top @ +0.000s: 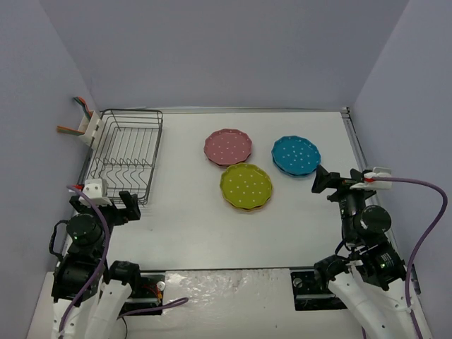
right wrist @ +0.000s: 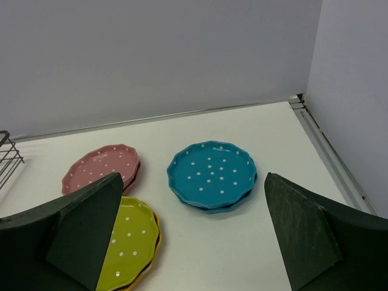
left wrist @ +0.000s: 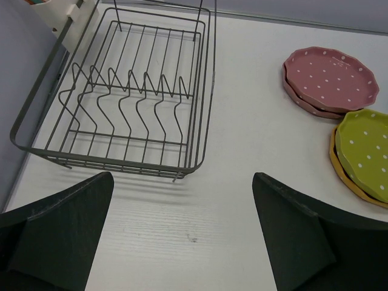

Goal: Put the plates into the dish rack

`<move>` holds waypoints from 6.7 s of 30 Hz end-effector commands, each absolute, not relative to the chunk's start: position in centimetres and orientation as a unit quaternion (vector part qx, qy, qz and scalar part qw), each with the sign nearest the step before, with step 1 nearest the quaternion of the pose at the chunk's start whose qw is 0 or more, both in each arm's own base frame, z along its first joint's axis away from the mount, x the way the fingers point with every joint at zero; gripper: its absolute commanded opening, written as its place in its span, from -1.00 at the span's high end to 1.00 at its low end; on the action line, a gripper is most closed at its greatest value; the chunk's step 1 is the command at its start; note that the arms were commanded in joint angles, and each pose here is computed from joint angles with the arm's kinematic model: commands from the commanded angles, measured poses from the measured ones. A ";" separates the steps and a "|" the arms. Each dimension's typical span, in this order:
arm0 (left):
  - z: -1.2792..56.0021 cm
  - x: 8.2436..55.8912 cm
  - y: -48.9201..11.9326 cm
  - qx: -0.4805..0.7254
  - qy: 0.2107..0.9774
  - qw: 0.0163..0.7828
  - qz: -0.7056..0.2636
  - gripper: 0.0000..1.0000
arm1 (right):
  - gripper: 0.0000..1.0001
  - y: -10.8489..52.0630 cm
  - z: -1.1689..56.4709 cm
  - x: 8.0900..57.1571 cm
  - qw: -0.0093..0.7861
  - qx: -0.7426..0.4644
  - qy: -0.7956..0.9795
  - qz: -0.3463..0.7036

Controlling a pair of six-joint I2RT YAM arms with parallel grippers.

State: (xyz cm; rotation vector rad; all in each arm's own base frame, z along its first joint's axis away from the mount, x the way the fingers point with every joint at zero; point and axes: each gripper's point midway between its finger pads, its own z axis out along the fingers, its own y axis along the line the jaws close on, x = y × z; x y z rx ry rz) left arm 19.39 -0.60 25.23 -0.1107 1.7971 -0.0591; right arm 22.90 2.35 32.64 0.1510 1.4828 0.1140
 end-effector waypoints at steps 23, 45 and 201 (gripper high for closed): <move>24.7 26.2 -7.2 0.013 0.841 0.521 -0.145 -0.94 | -0.95 18.2 16.3 33.7 0.449 0.050 0.869 0.200; 23.3 25.7 -6.7 0.022 0.843 0.520 -0.131 -0.94 | -0.48 16.7 6.4 35.0 0.387 0.119 0.906 0.121; 8.8 34.8 -24.5 -0.045 0.914 0.302 -0.268 -0.46 | 1.00 23.0 4.5 35.5 0.382 0.023 0.888 0.254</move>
